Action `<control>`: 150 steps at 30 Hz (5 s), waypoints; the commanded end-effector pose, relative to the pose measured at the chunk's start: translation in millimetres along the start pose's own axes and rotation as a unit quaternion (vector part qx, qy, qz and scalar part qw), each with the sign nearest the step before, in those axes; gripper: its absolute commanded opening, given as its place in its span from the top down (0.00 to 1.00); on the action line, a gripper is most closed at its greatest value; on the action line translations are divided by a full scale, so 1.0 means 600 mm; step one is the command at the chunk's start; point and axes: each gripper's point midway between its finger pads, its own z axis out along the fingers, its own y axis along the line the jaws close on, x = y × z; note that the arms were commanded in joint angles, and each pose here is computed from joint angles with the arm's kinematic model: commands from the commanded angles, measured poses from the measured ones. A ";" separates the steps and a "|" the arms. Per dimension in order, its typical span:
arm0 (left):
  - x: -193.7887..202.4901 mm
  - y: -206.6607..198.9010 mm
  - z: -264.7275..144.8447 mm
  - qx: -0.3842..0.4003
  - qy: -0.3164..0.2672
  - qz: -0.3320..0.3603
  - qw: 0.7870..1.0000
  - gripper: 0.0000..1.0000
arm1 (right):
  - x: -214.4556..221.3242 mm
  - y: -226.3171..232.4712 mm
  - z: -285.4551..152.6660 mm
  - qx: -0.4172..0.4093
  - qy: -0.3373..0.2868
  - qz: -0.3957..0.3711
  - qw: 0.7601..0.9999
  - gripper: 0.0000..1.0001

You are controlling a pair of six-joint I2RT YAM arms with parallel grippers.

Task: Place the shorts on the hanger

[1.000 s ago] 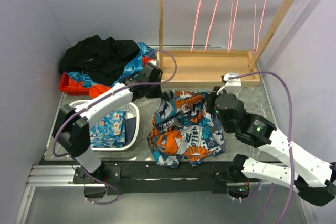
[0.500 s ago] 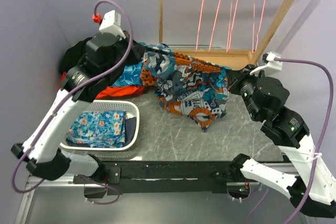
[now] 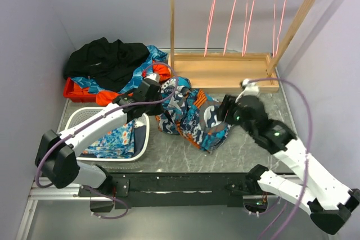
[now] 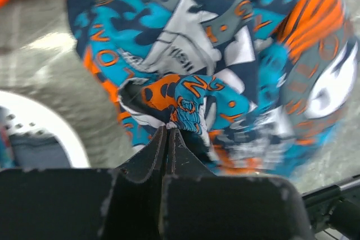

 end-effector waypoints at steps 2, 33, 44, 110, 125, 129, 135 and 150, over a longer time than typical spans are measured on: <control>-0.066 -0.098 -0.016 0.093 -0.051 -0.006 0.994 0.99 | -0.251 0.063 -0.141 -0.050 -0.198 0.036 0.978 0.34; -0.063 -0.097 -0.096 0.134 -0.065 0.040 0.988 0.99 | -0.652 -0.216 0.025 0.158 -0.270 0.066 0.948 0.43; -0.058 -0.097 -0.091 0.134 -0.059 0.054 0.988 0.99 | -0.630 -0.246 0.077 0.187 -0.237 0.067 0.951 0.57; -0.115 -0.060 0.023 0.041 -0.093 -0.045 0.994 0.99 | -0.017 0.004 -0.136 -0.154 -0.001 0.124 0.980 1.00; -0.138 -0.030 0.029 -0.019 -0.116 -0.027 0.993 0.99 | 0.080 0.084 -0.223 -0.344 0.092 0.064 0.932 1.00; -0.131 -0.030 0.022 -0.012 -0.109 -0.012 0.994 0.99 | 0.072 0.095 -0.229 -0.364 0.088 0.057 0.925 1.00; -0.121 -0.046 0.001 0.024 -0.098 0.017 0.995 0.99 | 0.053 0.115 -0.230 -0.396 0.074 0.053 0.914 1.00; -0.111 -0.066 -0.045 0.038 -0.097 0.073 0.992 0.99 | 0.045 0.131 -0.184 -0.362 0.077 0.032 0.928 1.00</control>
